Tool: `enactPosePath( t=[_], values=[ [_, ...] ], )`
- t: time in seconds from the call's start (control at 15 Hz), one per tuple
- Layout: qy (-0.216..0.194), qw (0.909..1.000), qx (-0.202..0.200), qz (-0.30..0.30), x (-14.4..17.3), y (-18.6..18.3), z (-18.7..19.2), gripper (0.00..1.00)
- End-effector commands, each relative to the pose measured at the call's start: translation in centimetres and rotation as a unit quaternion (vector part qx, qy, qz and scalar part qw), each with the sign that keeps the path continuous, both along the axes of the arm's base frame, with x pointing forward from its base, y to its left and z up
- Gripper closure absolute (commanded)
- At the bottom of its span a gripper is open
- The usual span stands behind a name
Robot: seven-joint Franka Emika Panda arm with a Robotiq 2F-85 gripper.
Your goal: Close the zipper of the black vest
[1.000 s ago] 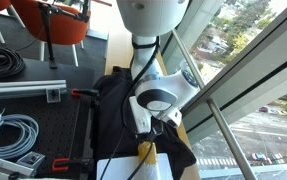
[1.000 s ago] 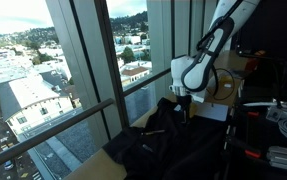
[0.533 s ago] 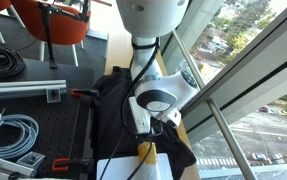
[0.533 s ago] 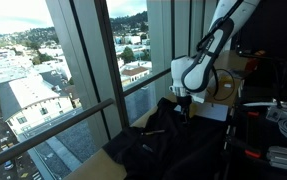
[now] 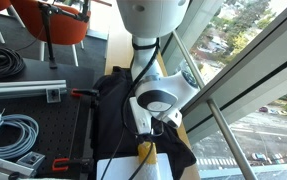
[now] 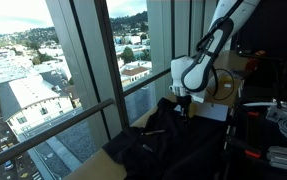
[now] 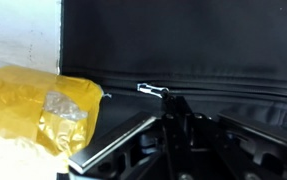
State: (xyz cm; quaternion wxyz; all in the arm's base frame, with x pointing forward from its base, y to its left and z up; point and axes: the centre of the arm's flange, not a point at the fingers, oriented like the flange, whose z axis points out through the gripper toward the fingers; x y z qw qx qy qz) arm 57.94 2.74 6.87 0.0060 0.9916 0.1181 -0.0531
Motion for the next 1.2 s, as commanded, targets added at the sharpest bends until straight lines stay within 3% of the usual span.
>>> enactPosePath(
  t=[0.0,0.47,1.13],
  values=[
    [-0.014,0.9998,-0.01,0.008,0.5,0.0,-0.2,0.98],
    [-0.016,0.9994,-0.011,0.03,-0.1,2.5,0.3,0.98],
    [-0.003,0.9975,0.0,0.071,-0.5,10.0,0.6,0.98]
  ],
)
